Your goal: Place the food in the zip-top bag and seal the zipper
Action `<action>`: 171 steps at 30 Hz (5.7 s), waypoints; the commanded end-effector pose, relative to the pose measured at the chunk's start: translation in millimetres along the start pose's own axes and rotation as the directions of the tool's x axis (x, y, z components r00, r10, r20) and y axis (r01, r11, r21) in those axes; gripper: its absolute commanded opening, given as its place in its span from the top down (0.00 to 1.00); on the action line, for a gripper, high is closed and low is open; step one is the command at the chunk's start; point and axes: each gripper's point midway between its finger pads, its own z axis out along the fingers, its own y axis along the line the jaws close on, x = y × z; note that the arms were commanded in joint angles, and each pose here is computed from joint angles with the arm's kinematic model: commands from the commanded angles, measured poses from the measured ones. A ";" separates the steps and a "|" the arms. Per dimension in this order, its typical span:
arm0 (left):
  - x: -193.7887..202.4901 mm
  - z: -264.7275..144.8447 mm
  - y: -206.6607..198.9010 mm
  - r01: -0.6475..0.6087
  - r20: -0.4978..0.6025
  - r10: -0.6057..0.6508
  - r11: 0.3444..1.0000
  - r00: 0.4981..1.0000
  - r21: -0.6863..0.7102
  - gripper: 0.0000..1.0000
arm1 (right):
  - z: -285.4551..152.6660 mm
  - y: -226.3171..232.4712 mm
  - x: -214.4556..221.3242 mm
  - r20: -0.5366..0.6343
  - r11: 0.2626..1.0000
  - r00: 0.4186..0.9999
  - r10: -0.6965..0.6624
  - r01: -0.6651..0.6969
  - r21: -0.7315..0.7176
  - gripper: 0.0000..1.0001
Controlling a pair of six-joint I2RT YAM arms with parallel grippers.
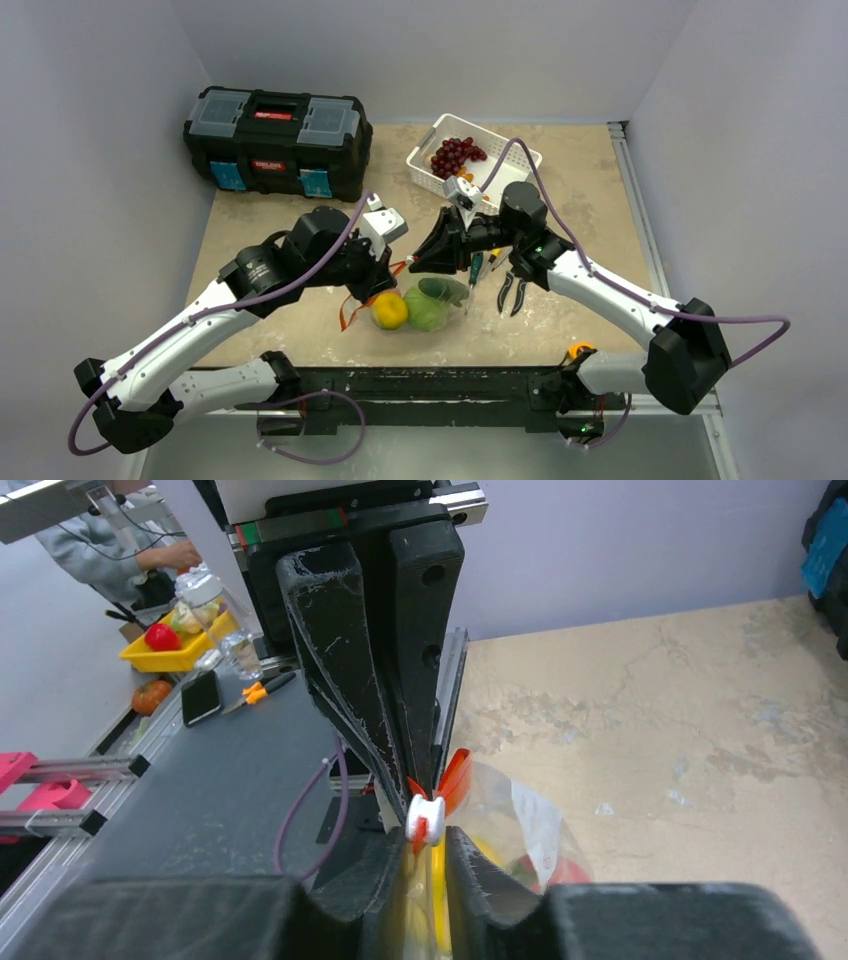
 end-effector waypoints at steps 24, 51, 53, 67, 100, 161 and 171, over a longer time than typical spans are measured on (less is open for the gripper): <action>-35.4 -19.2 -20.2 0.004 0.117 -0.016 0.995 0.993 0.102 0.47 | -4.6 -3.0 -21.7 0.098 0.995 0.994 -0.054 0.045 0.093 1.00; -91.2 -5.0 -14.7 -0.157 0.298 0.077 0.954 0.951 0.256 0.55 | -4.1 -4.0 -15.4 0.088 0.996 0.995 -0.045 0.037 0.085 1.00; -88.1 -4.2 -12.9 -0.157 0.295 0.081 0.956 0.952 0.246 0.55 | -4.1 -2.8 -16.0 0.089 0.996 0.995 -0.047 0.040 0.083 1.00; -73.8 3.4 -7.7 -0.147 0.255 0.084 0.960 0.963 0.238 0.80 | -7.2 -3.4 -20.2 0.109 0.992 0.992 -0.071 0.058 0.113 1.00; -57.3 -3.6 -13.0 -0.199 0.221 0.141 0.944 0.965 0.264 1.00 | -20.2 -10.3 -42.4 0.315 0.940 0.947 -0.068 -0.045 0.337 1.00; -53.6 0.9 -2.8 -0.107 0.195 0.062 0.969 0.979 0.225 1.00 | 15.2 -6.7 -13.5 0.293 0.952 0.940 -0.176 0.086 0.294 1.00; -45.3 3.1 -0.8 -0.080 0.164 0.044 0.972 0.986 0.220 1.00 | 16.5 17.1 -31.5 0.431 0.987 0.902 -0.012 -0.058 0.149 1.00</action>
